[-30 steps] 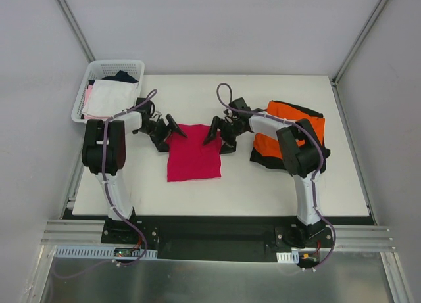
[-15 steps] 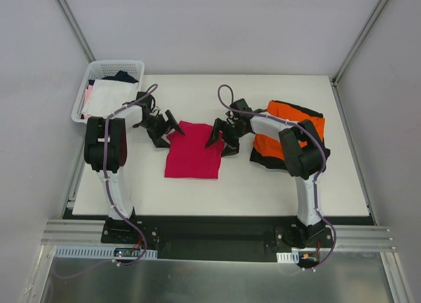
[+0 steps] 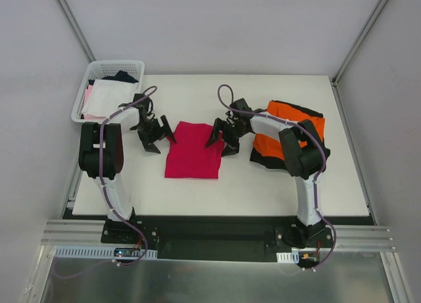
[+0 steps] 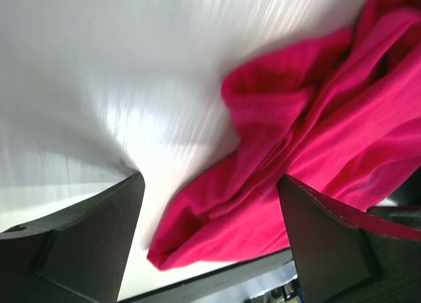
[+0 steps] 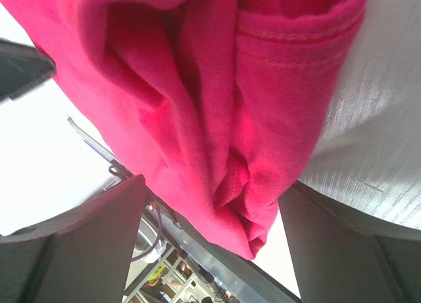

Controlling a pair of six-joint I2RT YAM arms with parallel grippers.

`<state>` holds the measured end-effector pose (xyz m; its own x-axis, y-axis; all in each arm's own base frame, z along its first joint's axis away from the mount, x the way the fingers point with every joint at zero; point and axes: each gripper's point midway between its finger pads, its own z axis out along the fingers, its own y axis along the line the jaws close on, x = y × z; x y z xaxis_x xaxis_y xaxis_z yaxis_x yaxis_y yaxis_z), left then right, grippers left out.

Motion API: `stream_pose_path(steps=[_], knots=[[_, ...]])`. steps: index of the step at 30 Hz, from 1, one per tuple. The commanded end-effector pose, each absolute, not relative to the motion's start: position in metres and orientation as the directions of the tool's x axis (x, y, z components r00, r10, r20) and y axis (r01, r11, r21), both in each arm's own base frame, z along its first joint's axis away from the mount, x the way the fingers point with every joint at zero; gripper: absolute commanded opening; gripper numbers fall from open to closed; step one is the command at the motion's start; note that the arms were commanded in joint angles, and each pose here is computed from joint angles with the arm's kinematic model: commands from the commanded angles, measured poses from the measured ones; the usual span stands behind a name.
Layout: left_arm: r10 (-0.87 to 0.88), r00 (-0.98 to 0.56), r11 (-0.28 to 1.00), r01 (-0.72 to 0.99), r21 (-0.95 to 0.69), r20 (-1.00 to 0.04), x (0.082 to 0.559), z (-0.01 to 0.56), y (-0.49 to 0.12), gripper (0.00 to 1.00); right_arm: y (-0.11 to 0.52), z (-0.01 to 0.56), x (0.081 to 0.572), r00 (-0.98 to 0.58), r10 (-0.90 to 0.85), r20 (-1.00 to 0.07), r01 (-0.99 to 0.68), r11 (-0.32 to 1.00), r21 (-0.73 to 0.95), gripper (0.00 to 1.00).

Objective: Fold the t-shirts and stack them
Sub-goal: Neatly place the folded tshirt to the corner

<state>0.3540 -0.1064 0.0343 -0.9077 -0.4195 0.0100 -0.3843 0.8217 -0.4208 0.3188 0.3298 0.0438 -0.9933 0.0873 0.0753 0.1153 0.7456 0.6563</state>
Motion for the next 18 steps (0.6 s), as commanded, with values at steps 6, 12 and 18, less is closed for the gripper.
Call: stream_pose_path(steps=[6,12,18], knots=[[-0.361,-0.932,0.811,-0.313,-0.494,-0.003,0.318,0.042,-0.125,0.84,0.334,0.047,0.323,-0.995,0.083,0.063,0.104,0.750,0.653,0.84],[-0.346,-0.936,0.795,-0.253,-0.552,-0.070,0.331,0.068,-0.135,0.84,0.336,0.047,0.324,-0.994,0.084,0.066,0.107,0.749,0.654,0.83],[-0.341,-0.939,0.791,-0.266,-0.551,-0.036,0.327,0.053,-0.136,0.84,0.336,0.048,0.325,-0.994,0.088,0.062,0.107,0.748,0.655,0.83]])
